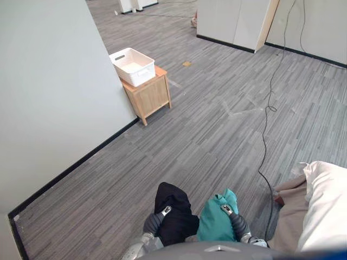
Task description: Tidy the bed and pick cloth on bed and put in laundry
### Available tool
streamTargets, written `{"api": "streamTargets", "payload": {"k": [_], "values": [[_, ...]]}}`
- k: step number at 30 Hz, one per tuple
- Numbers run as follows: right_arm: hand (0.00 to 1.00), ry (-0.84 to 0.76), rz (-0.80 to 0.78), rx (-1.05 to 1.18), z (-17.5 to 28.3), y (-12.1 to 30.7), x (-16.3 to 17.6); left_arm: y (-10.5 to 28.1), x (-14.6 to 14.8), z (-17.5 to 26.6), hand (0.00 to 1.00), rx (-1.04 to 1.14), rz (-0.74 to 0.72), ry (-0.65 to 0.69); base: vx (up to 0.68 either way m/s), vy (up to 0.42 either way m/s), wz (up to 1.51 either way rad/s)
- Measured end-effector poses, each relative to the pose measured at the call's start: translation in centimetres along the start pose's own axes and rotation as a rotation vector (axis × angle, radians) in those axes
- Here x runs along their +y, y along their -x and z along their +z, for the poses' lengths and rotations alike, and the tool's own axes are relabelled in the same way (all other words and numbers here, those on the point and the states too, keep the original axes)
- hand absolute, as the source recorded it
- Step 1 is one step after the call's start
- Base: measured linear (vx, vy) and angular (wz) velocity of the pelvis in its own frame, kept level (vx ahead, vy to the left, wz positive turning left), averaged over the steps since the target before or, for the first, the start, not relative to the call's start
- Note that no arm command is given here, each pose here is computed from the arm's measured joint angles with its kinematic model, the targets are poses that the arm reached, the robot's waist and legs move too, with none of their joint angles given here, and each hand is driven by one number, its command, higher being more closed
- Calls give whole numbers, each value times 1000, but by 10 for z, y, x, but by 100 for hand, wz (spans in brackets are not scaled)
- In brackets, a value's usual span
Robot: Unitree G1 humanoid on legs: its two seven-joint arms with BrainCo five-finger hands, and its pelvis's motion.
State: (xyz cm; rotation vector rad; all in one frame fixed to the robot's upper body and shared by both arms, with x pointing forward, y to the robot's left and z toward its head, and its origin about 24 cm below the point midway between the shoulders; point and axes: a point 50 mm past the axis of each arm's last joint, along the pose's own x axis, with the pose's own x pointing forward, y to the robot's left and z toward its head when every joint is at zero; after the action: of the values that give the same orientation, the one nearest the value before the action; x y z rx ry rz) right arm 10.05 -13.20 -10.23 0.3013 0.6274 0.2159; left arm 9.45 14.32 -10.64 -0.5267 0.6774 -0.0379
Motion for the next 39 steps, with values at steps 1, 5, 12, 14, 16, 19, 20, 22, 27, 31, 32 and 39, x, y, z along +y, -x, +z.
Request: {"api": "streamTargets", "payload": {"k": [1,5,12,14,16,19,20,22,27,31,32,39], "values": [[100,0,-11,16,-2,-4,-3,0,1,-4,100,13,7,-21,0,0,0],[100,-16,-70,59,-2,-17,-15,-1,3,-15,100,40,33,-84,0,0,-1],[100,-83,-148,67,13,-43,-29,-6,1,-9,100,-36,41,-217,27,23,-20],[100,-103,-136,67,10,-44,-22,-6,7,-4,100,-51,67,-239,37,-73,-27],[100,-129,-134,65,8,-45,-18,-6,15,1,100,-51,79,-267,26,-145,-17],[100,-117,-158,52,11,-40,-29,-7,16,-2,100,-40,76,-297,42,-72,3],[100,-116,-158,43,12,-39,-30,-6,19,-2,100,-36,81,-307,65,-75,22],[100,-127,-144,38,7,-36,-27,0,31,2,100,-49,114,-327,85,-168,25],[100,-96,-144,24,15,-32,-39,-1,25,-3,100,-73,121,-269,95,-162,-9],[100,-90,-152,78,10,-25,-49,-2,15,-1,100,-134,109,-239,155,-85,-28],[100,-89,-148,70,13,-27,-48,0,15,0,100,-149,105,-236,244,-50,-58],[100,-64,-166,23,28,-30,-60,-3,10,3,100,-169,68,-230,306,52,-68]]}}
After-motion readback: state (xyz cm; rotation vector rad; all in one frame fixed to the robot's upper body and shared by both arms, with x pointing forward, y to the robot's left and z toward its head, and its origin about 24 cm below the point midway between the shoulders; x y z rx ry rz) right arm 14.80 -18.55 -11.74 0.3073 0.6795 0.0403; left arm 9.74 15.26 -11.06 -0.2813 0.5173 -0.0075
